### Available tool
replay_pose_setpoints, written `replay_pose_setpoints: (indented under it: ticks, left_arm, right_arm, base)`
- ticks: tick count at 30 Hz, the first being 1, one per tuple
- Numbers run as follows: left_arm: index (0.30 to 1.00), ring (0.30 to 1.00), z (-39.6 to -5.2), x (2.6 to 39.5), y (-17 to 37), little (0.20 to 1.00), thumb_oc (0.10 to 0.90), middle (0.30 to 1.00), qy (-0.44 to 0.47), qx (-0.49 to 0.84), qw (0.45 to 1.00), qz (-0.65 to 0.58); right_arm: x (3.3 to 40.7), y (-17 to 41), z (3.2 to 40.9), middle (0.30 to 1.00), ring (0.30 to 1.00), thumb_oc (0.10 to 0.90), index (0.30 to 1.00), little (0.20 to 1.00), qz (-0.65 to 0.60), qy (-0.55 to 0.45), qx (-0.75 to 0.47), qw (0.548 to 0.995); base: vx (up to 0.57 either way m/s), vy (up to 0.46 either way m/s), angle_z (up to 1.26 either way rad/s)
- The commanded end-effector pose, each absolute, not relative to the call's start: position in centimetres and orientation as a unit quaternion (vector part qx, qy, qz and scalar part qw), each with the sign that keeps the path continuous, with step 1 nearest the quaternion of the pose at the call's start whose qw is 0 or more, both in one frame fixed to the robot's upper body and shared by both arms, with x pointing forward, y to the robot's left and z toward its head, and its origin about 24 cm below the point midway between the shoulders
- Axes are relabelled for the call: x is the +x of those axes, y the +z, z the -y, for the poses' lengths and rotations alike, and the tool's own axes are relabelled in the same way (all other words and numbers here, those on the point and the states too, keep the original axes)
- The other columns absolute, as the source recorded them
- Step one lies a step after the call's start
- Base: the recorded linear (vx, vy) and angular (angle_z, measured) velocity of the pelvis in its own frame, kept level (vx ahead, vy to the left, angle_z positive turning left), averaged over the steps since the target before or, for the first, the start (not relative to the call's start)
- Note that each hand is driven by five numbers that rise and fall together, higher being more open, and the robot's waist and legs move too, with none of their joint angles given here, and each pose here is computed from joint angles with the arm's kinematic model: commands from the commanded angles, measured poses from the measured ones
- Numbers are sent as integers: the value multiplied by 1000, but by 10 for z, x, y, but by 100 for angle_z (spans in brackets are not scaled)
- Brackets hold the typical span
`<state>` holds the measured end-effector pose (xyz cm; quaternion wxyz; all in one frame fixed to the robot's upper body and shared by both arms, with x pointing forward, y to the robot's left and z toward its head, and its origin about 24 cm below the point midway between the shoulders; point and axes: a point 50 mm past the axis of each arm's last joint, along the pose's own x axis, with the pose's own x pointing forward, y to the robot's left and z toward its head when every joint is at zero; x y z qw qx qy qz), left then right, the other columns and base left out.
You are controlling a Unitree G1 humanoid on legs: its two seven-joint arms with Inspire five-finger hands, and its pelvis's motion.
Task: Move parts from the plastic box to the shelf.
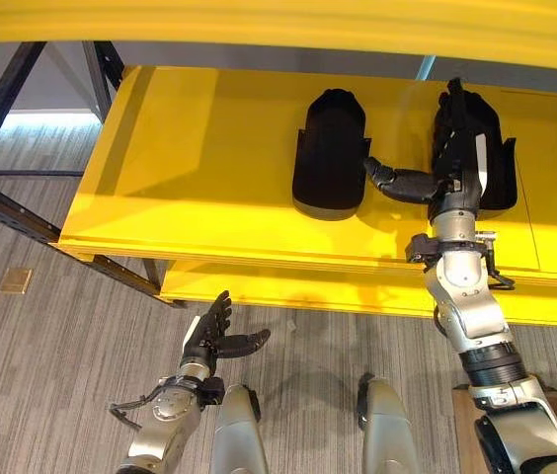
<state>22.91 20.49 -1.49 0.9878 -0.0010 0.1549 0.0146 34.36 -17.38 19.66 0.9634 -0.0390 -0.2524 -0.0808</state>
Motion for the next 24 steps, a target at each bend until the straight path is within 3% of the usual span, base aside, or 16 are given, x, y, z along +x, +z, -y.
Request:
replay_pose_setpoints:
  ticks: [1, 24]
  left_arm:
    - [1000, 1000, -195, 247, 26, 1000, 900, 1000, -42, 13, 998, -48]
    - [1000, 1000, -193, 251, 33, 1000, 900, 1000, -56, 10, 998, -36]
  right_arm:
    - [344, 268, 168, 1000, 1000, 900, 1000, 1000, 381, -80, -49, 920]
    - [377, 273, 161, 1000, 1000, 900, 1000, 1000, 318, -74, -32, 945]
  base:
    - [0, 0, 0]
    - [-2, -1, 1]
